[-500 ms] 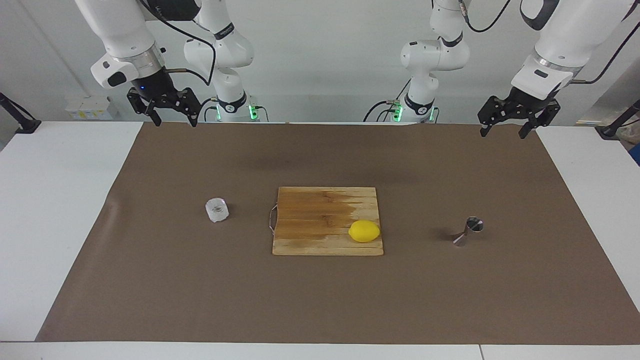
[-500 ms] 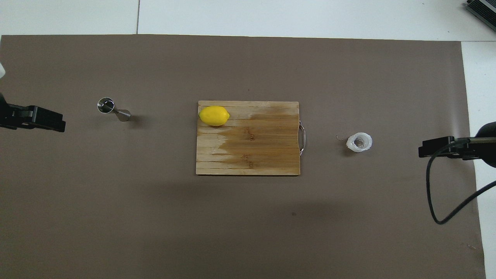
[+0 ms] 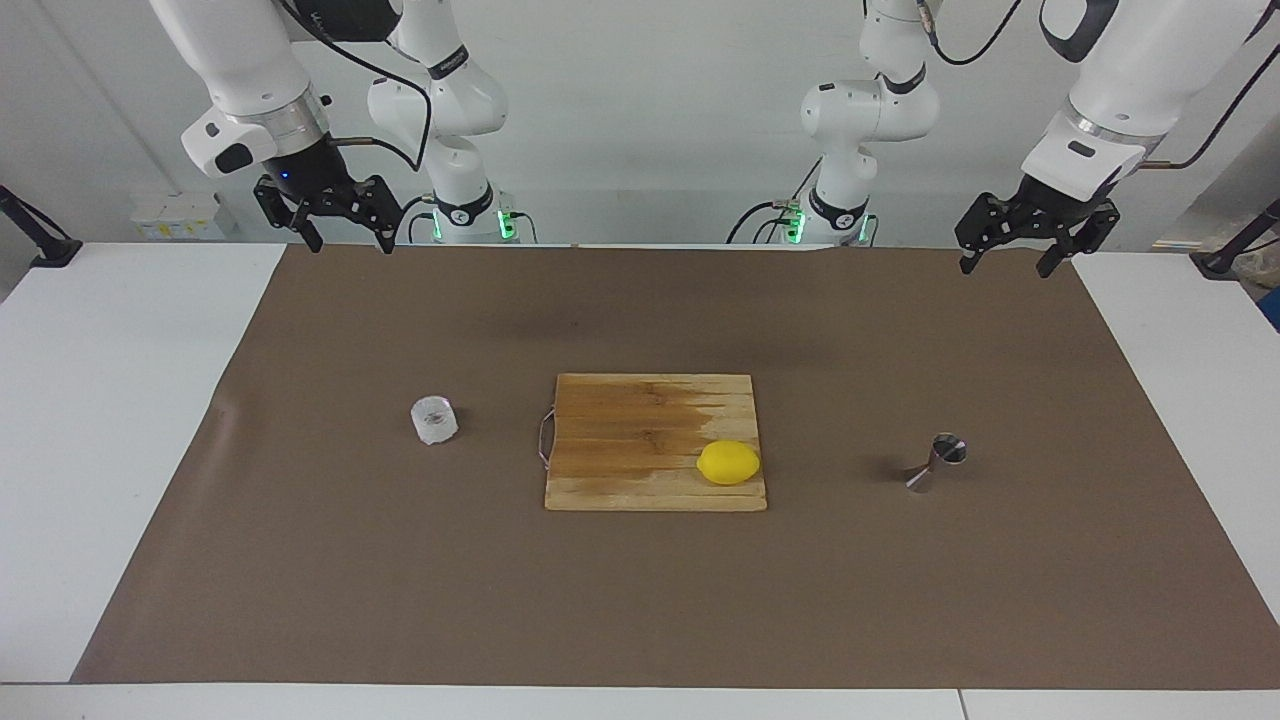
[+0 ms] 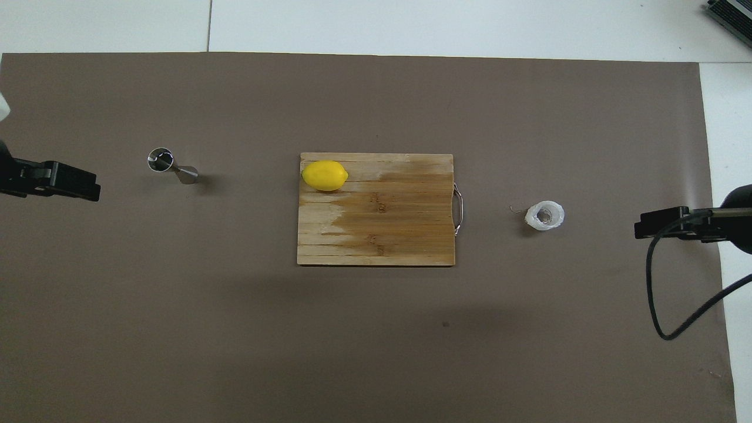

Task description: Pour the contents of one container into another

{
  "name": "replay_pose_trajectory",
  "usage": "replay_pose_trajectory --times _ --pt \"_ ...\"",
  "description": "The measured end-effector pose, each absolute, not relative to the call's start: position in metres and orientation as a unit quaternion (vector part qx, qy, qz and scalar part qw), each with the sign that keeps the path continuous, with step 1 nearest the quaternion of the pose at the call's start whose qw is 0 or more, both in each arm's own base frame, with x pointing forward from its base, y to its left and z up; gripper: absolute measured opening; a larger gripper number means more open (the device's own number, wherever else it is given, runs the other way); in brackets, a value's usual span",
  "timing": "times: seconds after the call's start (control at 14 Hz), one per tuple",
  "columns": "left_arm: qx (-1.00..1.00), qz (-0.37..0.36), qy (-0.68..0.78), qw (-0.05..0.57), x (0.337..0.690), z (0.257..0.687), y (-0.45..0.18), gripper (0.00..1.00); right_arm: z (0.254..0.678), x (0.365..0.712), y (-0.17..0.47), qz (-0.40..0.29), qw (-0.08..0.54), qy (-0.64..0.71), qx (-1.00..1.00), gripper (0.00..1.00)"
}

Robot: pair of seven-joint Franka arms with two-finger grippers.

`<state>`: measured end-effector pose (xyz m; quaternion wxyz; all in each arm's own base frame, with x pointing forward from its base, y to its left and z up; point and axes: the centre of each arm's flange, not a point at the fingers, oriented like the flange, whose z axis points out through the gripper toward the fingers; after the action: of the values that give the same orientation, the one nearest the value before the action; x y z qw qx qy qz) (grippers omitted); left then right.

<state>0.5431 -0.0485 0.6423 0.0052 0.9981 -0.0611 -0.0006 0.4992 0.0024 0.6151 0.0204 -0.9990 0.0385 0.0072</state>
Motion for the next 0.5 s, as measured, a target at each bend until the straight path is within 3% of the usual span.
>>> replay_pose_trajectory --times 0.5 --pt "0.999 -0.004 -0.053 0.005 0.5432 0.6406 -0.0437 1.00 0.6151 0.4992 0.0023 0.007 0.020 0.038 -0.999 1.00"
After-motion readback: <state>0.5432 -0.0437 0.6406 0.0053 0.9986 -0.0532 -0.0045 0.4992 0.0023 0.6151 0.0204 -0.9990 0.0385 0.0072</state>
